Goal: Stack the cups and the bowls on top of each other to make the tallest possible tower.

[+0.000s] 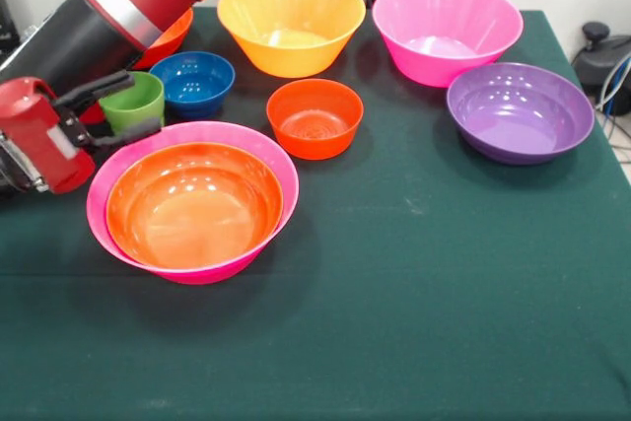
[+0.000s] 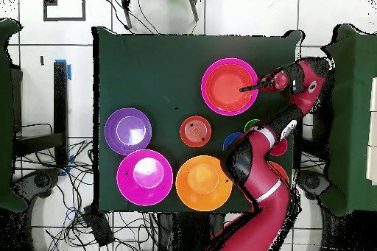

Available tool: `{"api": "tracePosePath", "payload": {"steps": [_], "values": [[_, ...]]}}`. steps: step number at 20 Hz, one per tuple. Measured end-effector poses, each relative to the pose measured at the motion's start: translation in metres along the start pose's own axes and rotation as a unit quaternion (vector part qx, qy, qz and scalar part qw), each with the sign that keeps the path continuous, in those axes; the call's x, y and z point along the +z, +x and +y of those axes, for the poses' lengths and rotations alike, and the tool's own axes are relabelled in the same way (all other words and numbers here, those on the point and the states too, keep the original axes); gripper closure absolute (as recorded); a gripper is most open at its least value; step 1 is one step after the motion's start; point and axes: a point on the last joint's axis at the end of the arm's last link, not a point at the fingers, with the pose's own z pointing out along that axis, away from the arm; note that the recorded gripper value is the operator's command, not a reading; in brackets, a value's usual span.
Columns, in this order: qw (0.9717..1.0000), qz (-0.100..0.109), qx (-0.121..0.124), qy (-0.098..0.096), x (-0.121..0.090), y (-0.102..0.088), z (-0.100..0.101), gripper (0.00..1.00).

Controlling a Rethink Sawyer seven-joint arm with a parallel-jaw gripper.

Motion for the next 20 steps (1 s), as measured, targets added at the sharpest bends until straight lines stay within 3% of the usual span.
{"api": "tracePosePath", "payload": {"steps": [1,3,4,7,8,9,10,12,13,16,19,20], "values": [[1.0000,-0.002,-0.007,0.001,0.000,0.001,0.001,0.00],[0.9988,-0.012,-0.047,0.007,-0.003,0.005,0.010,0.00],[0.9948,-0.026,-0.097,0.017,-0.006,0.011,0.024,0.00],[0.9882,-0.039,-0.146,0.029,-0.011,0.020,0.038,0.00],[0.9851,-0.043,-0.163,0.035,-0.013,0.023,0.044,0.00],[0.9775,-0.051,-0.198,0.050,-0.017,0.031,0.058,0.00],[0.9732,-0.056,-0.215,0.060,-0.019,0.035,0.065,0.00],[0.9658,-0.064,-0.238,0.081,-0.022,0.042,0.079,0.00],[0.9602,-0.072,-0.251,0.098,-0.023,0.046,0.091,0.00],[0.9503,-0.088,-0.262,0.144,-0.021,0.050,0.120,0.00],[0.9455,-0.099,-0.258,0.173,-0.015,0.050,0.139,0.00],[0.9432,-0.105,-0.251,0.191,-0.010,0.048,0.150,0.00]]}}
